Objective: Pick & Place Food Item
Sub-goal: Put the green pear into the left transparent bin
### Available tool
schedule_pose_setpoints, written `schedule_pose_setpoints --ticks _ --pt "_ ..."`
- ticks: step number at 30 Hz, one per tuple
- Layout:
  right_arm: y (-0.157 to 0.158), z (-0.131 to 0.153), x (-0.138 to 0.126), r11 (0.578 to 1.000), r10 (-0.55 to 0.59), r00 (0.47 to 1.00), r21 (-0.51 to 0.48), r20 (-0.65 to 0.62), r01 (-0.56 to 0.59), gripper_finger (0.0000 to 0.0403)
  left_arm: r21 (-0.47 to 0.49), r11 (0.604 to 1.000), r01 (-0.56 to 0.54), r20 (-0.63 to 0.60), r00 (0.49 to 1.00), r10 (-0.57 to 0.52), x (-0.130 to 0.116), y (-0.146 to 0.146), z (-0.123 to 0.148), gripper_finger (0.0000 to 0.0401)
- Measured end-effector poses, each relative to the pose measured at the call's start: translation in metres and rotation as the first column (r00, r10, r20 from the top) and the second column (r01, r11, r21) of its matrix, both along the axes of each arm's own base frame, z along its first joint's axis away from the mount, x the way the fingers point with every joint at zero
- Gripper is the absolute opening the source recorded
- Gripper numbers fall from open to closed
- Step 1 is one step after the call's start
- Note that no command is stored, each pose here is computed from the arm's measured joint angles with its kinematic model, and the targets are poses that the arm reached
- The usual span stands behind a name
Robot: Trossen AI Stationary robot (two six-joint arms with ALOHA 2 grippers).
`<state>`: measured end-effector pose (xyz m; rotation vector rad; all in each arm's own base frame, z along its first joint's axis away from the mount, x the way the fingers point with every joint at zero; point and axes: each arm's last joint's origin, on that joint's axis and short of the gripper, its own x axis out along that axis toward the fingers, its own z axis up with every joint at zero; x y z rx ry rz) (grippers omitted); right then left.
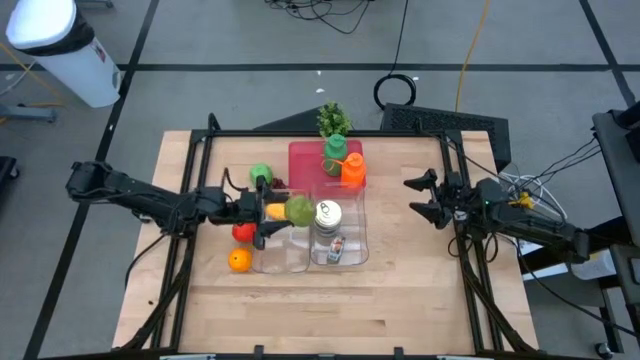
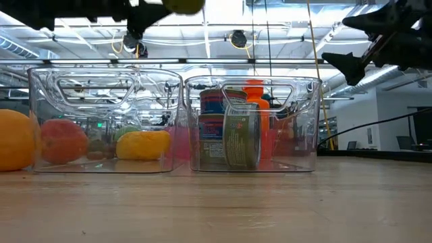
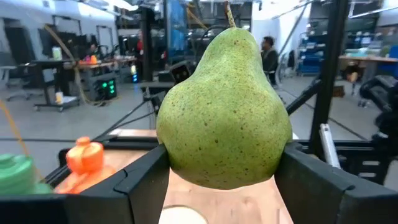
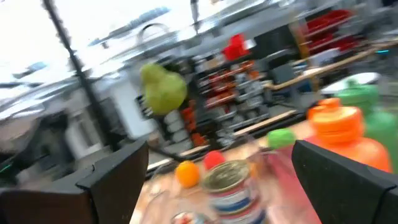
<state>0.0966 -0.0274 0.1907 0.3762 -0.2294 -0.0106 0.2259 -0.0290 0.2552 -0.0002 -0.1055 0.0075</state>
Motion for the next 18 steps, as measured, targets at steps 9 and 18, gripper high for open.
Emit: schedule_pose_setpoints --ticks 9,18 --pt "-0.003 0.007 0.010 0.993 -0.118 0.991 -0.007 0.063 0.119 0.0375 -0.062 0.998 0.016 0.023 1.000 -0.015 0.003 0.021 0.002 0.0268" --pt "0.028 0.031 0.051 0.970 0.145 0.986 -0.208 0.087 -0.124 0.0375 -0.028 0.999 0.020 0.103 0.995 -0.017 0.021 0.022 0.001 0.0269"
